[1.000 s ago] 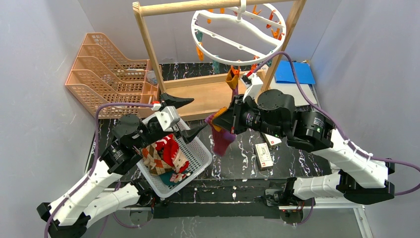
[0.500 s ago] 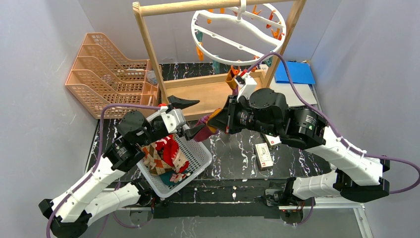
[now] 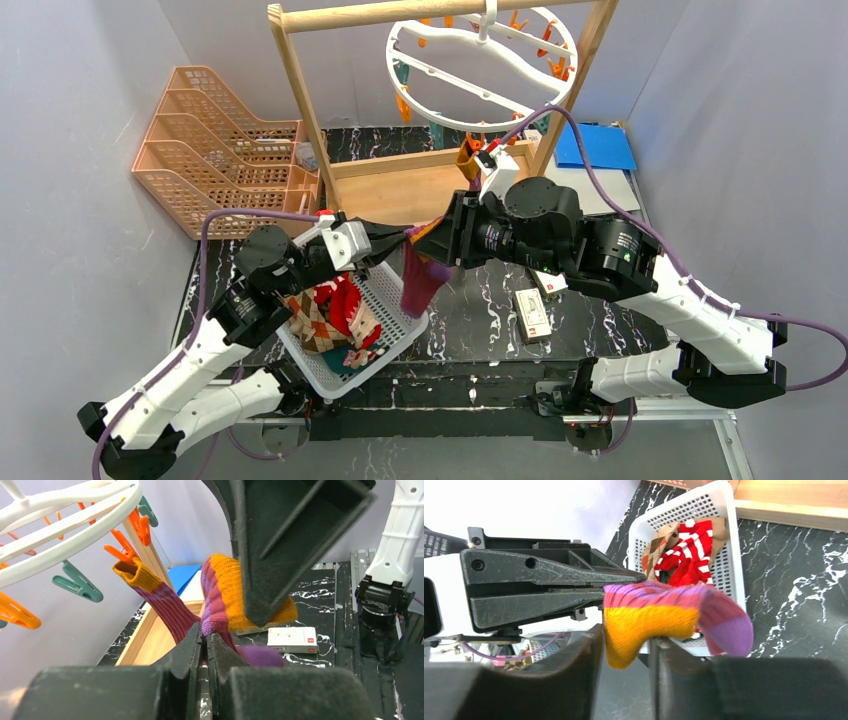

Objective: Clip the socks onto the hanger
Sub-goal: Pick up the sock from the bin.

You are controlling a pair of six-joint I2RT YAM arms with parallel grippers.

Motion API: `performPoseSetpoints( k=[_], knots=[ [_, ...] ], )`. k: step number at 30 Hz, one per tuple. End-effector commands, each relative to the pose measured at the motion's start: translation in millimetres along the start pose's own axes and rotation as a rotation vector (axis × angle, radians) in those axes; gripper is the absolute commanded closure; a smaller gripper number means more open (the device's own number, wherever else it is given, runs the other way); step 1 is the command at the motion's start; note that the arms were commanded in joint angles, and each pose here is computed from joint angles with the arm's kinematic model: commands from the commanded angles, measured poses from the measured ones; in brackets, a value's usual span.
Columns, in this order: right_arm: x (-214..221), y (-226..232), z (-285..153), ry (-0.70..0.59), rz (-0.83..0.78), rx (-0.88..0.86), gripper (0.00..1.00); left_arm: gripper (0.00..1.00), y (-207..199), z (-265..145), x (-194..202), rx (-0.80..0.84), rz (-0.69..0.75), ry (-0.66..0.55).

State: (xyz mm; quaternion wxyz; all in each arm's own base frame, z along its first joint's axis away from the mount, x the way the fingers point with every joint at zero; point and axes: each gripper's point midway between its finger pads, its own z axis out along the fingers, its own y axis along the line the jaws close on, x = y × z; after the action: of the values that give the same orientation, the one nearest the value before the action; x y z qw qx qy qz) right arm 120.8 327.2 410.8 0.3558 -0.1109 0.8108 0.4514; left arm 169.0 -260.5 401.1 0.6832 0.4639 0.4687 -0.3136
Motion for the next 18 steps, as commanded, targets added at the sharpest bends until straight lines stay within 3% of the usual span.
performPoseSetpoints(
  k=[1, 3, 6, 11, 14, 18],
  knots=[
    [-17.1, 15.1, -11.0, -0.064, -0.009, -0.071, 0.43, 1.00, 7.6, -5.3, -11.4, -0.066, -0.043, -0.048],
    [-22.5, 14.6, -18.8, -0.099, -0.026, -0.088, 0.33, 1.00, 11.1, -8.3, -9.6, -0.109, -0.100, -0.056],
    [-32.4, 15.6, -32.6, -0.184, -0.080, -0.145, 0.28, 1.00, 14.6, -14.7, -8.5, -0.178, -0.221, -0.104],
    [-42.4, 12.7, -61.5, -0.344, -0.176, -0.258, 0.30, 1.00, 19.6, -29.1, -20.0, -0.278, -0.531, -0.221],
    [-44.9, 9.9, -74.3, -0.425, -0.191, -0.312, 0.36, 1.00, 16.1, -29.3, -24.1, -0.273, -0.705, -0.270],
    [-36.3, 7.3, -64.4, -0.415, -0.268, -0.320, 0.40, 1.00, 15.1, -21.9, -26.5, -0.265, -0.935, -0.312]
  ],
)
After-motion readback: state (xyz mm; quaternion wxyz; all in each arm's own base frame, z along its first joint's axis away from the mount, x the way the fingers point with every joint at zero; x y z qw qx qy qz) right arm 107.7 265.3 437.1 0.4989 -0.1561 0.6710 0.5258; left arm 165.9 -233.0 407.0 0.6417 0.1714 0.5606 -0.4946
